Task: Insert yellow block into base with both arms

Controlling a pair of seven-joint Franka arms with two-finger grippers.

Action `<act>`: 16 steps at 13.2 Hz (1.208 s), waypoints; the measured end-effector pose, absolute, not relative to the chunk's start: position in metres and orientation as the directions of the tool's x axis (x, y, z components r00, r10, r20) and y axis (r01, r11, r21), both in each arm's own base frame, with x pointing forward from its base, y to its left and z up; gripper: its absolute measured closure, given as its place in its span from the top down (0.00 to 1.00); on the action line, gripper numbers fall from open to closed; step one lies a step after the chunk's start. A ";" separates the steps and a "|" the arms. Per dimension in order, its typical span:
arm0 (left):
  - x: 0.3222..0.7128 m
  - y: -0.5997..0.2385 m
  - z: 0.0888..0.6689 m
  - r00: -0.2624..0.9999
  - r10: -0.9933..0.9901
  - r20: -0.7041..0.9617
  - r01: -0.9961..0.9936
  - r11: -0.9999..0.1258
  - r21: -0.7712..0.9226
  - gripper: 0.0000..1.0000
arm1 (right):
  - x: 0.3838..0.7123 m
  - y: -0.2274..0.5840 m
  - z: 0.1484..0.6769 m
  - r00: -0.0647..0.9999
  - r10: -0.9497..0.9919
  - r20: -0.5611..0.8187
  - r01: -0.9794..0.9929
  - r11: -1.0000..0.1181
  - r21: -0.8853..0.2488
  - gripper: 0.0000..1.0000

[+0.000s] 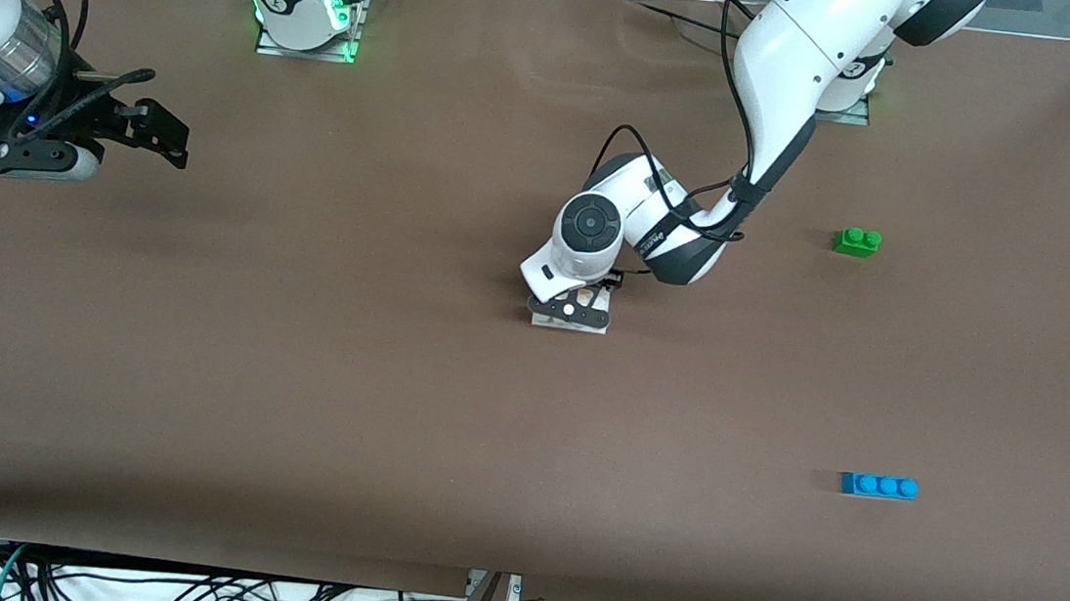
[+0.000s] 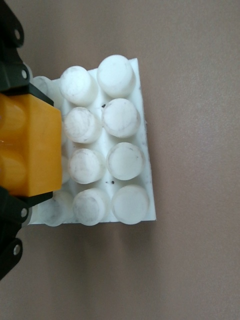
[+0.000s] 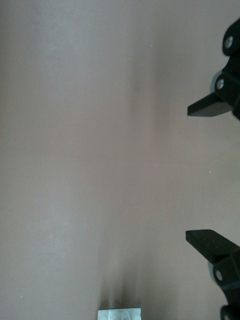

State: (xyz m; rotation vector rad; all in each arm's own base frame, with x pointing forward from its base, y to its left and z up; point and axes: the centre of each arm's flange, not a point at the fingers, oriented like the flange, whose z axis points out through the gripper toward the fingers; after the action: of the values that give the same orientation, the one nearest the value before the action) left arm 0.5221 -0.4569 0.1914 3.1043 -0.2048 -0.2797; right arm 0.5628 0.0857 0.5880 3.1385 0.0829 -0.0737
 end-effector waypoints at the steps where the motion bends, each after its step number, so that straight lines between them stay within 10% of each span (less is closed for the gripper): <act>1: 0.522 -0.457 0.191 0.975 -0.134 -0.177 -0.131 -0.991 0.030 0.68 | 0.563 0.086 0.588 0.998 0.053 -0.047 0.053 -0.999 0.000 1.00; 6: 0.522 -0.457 0.191 0.975 -0.136 -0.177 -0.132 -0.991 0.030 0.68 | 0.563 0.086 0.588 0.998 0.053 -0.047 0.053 -0.999 0.000 1.00; 10: 0.521 -0.454 0.187 0.975 -0.112 -0.192 -0.111 -0.994 0.014 0.99 | 0.563 0.086 0.588 0.998 0.053 -0.047 0.053 -0.999 0.000 1.00; 16: 0.524 -0.462 0.247 0.976 -0.069 -0.207 -0.059 -0.997 0.054 1.00 | 0.563 0.085 0.588 0.998 0.052 -0.048 0.052 -0.999 0.000 1.00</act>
State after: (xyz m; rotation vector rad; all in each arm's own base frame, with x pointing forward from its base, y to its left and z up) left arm 0.5241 -0.4621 0.2466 3.0756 -0.1000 -0.3253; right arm 0.5631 0.0852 0.5876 3.1384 0.0814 -0.0748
